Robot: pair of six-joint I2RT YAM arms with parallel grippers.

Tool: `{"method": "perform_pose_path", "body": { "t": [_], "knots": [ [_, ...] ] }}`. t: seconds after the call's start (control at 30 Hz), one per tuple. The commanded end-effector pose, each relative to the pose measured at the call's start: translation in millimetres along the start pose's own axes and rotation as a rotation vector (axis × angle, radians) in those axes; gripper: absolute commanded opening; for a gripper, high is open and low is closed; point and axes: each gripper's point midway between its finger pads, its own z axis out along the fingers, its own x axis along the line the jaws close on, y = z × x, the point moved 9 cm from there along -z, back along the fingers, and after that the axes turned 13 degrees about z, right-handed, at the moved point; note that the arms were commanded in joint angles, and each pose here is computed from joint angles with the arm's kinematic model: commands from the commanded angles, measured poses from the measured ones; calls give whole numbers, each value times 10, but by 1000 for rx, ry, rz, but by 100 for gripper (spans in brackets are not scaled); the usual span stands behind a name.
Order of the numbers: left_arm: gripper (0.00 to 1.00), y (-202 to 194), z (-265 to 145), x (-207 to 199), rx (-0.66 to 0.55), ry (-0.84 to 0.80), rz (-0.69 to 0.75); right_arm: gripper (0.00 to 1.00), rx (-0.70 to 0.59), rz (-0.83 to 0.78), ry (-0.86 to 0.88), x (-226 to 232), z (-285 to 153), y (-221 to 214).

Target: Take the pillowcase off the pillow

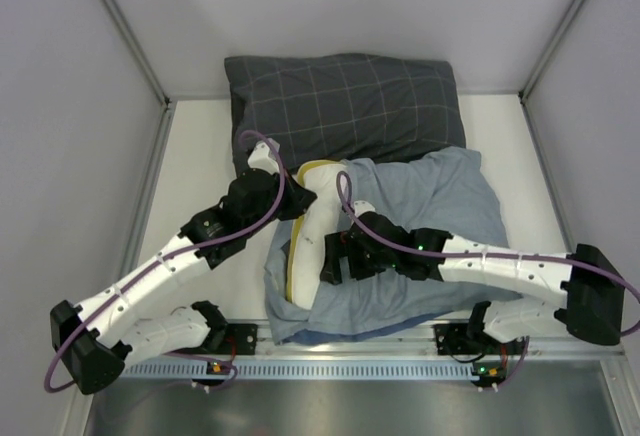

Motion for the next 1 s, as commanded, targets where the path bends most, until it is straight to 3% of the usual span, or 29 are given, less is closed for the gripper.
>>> {"method": "perform_pose_path", "body": {
  "t": [0.0,0.2,0.3,0.4,0.5,0.53,0.67,0.97],
  "knots": [
    [0,337,-100,-238,-146,-125,-59,92,-125,50,-13,208,85,143],
    [0,325,-91,-235,-143,-121,-64,90,-137,55,-39,261,225,91],
    [0,335,-90,-229,-150,-112,-62,81,-108,43,-64,197,291,8],
    [0,379,-96,-228,-172,-97,-65,66,-75,24,-80,100,312,-191],
    [0,454,-100,-222,-209,-68,-66,43,-47,1,-106,-37,310,-410],
    [0,477,-103,-224,-218,-61,-68,27,-38,-3,-115,-81,306,-463],
    [0,605,-108,-219,-276,-8,-69,2,-15,-5,-157,-317,247,-701],
    [0,851,-150,-219,-438,57,-190,0,-7,-67,-244,-559,186,-1012]
  ]
}}
